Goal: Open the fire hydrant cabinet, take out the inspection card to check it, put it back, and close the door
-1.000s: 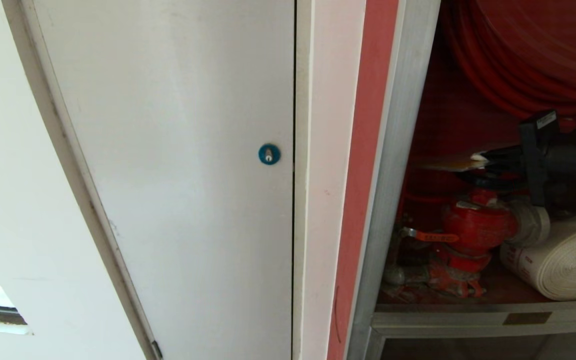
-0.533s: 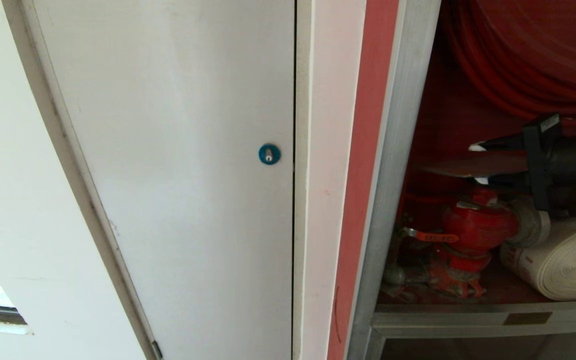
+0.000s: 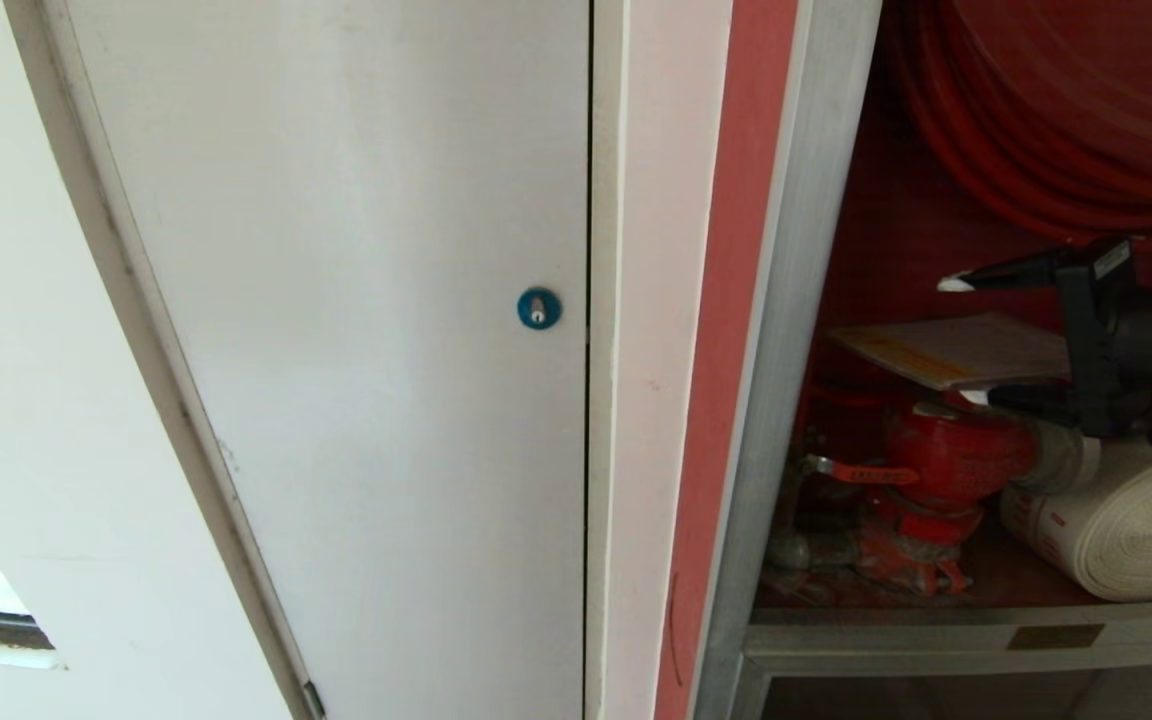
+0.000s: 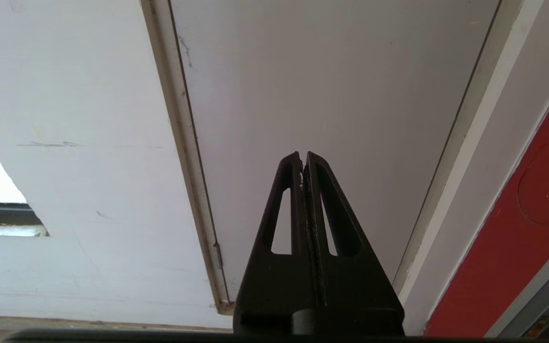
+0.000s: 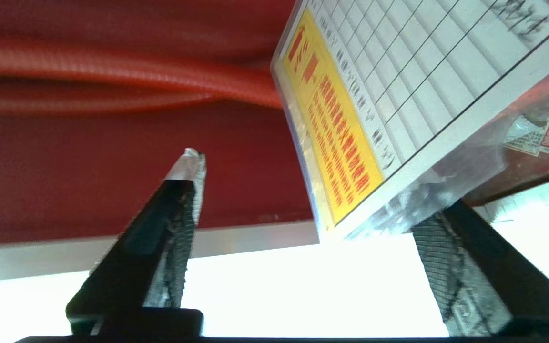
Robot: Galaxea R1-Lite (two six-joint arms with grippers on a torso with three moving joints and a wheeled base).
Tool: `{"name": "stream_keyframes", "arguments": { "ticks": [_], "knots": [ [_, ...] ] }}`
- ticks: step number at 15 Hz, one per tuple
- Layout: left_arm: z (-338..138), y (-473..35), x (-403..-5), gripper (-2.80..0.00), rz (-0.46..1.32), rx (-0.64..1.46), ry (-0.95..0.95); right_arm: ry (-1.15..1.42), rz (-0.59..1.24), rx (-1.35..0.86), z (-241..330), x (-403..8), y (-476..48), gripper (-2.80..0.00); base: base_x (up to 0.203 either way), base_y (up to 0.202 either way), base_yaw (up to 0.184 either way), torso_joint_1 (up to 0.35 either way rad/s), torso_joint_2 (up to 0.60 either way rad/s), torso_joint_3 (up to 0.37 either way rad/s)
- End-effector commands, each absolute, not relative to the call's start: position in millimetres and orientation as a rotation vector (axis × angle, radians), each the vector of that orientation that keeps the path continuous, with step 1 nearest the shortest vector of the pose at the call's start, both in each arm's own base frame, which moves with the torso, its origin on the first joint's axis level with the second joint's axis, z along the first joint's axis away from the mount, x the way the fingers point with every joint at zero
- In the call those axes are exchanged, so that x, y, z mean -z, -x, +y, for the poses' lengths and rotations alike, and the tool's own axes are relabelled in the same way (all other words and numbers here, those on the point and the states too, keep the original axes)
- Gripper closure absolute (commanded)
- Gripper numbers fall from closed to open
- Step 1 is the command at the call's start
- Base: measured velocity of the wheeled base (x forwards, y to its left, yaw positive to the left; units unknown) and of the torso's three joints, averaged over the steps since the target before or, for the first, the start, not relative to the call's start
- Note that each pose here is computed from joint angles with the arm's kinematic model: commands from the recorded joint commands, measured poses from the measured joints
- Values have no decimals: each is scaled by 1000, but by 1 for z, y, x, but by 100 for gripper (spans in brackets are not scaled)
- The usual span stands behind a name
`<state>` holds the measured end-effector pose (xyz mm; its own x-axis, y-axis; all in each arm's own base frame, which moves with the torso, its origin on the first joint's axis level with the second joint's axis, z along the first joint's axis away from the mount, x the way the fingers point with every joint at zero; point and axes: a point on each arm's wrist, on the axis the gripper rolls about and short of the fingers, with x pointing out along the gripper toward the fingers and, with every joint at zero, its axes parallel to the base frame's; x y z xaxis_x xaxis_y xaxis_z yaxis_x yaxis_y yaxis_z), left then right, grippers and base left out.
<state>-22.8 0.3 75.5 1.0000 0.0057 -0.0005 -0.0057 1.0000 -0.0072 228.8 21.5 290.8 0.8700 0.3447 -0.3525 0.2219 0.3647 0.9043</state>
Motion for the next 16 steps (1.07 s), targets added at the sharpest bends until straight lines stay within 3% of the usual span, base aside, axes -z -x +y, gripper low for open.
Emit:
{"name": "stream_keyframes", "arguments": {
  "ticks": [1, 11, 16],
  "knots": [
    [0, 23, -76, 0, 1, -6, 8, -1201, 544, -98, 22, -292, -224, -280, 0, 0, 0, 0, 0, 0],
    [0, 23, -76, 0, 2, -6, 8, -1170, 580, -81, 20, -289, -200, -280, 0, 0, 0, 0, 0, 0],
    [0, 23, -75, 0, 0, -6, 8, -1033, 612, -94, 16, -302, -139, -280, 0, 0, 0, 0, 0, 0]
  ]
}}
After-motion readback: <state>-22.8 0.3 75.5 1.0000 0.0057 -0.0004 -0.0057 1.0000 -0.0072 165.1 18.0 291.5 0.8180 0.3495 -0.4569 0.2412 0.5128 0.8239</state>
